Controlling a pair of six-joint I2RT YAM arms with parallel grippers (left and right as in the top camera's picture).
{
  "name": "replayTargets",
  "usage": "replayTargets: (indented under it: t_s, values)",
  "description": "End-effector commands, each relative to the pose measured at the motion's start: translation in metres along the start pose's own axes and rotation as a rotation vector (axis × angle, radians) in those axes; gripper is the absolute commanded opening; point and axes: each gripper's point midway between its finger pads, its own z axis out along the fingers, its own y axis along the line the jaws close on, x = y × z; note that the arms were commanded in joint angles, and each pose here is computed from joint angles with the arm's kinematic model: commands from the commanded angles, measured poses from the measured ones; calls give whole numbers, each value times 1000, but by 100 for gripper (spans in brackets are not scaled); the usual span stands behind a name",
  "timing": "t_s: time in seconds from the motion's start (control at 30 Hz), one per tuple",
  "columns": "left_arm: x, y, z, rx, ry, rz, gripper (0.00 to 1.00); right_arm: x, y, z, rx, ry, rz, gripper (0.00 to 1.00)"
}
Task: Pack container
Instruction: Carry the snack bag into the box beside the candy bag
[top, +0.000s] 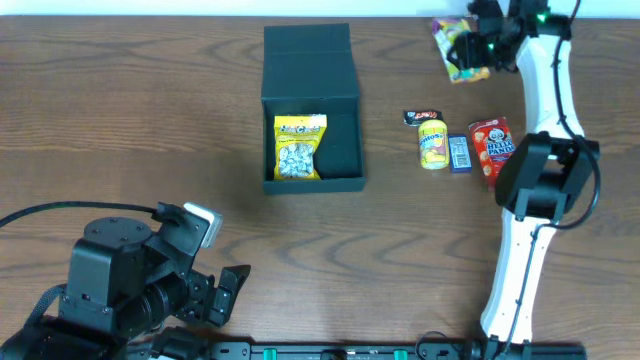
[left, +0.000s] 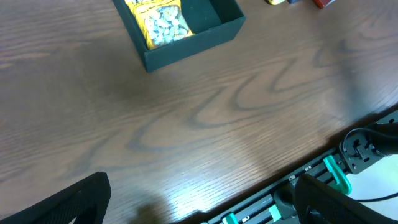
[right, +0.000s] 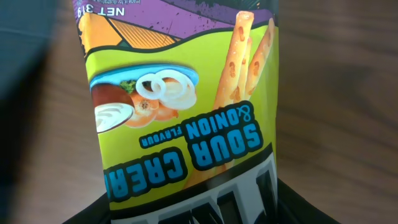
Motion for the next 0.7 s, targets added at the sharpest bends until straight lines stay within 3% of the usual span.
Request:
replayTargets:
  t_s: [0.0,0.4,0.67]
  values:
    - [0,-1,-1,2,-3,18,95,-35,66,-47,-80,-84,-35,53]
    - [0,-1,-1,2,-3,18,95,16,234,-56,-200,151,-13,50]
    - [0,-1,-1,2,-3,18,95,65,268,-47,144,266,49,51]
